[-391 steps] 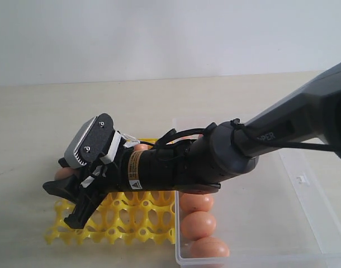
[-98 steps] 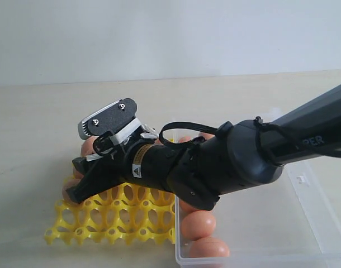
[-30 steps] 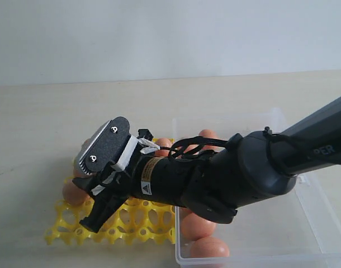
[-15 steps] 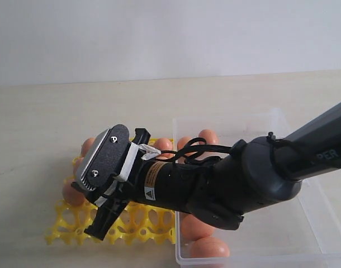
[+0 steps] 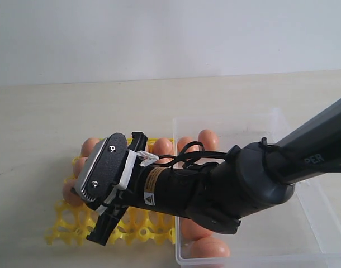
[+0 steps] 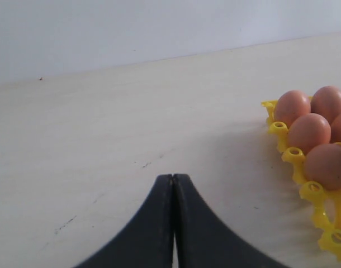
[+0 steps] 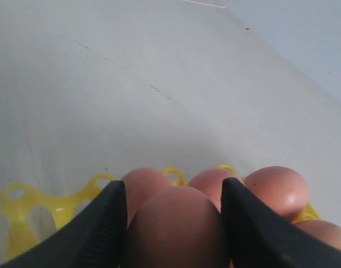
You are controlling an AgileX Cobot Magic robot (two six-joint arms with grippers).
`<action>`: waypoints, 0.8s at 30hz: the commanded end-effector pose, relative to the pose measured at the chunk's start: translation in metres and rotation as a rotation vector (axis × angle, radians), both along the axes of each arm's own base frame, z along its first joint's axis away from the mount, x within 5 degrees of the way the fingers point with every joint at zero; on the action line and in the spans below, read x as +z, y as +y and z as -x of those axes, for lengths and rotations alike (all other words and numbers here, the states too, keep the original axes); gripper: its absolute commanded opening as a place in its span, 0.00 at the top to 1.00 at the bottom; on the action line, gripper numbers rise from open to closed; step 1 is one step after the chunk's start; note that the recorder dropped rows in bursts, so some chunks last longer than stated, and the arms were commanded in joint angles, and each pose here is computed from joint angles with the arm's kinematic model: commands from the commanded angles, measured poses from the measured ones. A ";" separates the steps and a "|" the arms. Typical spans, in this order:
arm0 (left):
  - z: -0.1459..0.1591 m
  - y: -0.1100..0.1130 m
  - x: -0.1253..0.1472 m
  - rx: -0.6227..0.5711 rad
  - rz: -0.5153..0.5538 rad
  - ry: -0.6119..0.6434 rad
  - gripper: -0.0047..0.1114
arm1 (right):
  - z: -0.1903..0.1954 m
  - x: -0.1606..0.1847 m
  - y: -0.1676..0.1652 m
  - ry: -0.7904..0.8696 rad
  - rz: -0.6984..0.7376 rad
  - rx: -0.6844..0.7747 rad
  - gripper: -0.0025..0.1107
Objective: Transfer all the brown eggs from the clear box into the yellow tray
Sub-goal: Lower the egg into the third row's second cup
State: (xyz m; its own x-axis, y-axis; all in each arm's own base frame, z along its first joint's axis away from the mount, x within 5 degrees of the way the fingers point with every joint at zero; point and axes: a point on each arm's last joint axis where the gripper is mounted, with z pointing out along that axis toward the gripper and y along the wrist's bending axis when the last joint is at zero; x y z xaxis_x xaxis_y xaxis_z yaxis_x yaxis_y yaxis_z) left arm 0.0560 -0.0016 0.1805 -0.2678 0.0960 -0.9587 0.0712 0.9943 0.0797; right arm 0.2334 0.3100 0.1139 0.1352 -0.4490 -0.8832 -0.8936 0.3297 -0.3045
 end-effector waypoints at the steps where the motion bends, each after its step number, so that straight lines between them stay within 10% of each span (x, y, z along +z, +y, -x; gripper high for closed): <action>1: 0.000 -0.001 0.002 -0.007 0.008 -0.013 0.96 | -0.001 -0.007 0.000 -0.026 0.015 0.017 0.98; 13: 0.000 -0.001 0.002 -0.007 0.008 -0.013 0.96 | -0.005 -0.007 -0.004 -0.023 0.017 0.000 0.95; 24: 0.000 -0.001 0.002 -0.007 0.008 -0.013 0.96 | -0.005 -0.006 -0.003 -0.018 0.004 -0.007 0.54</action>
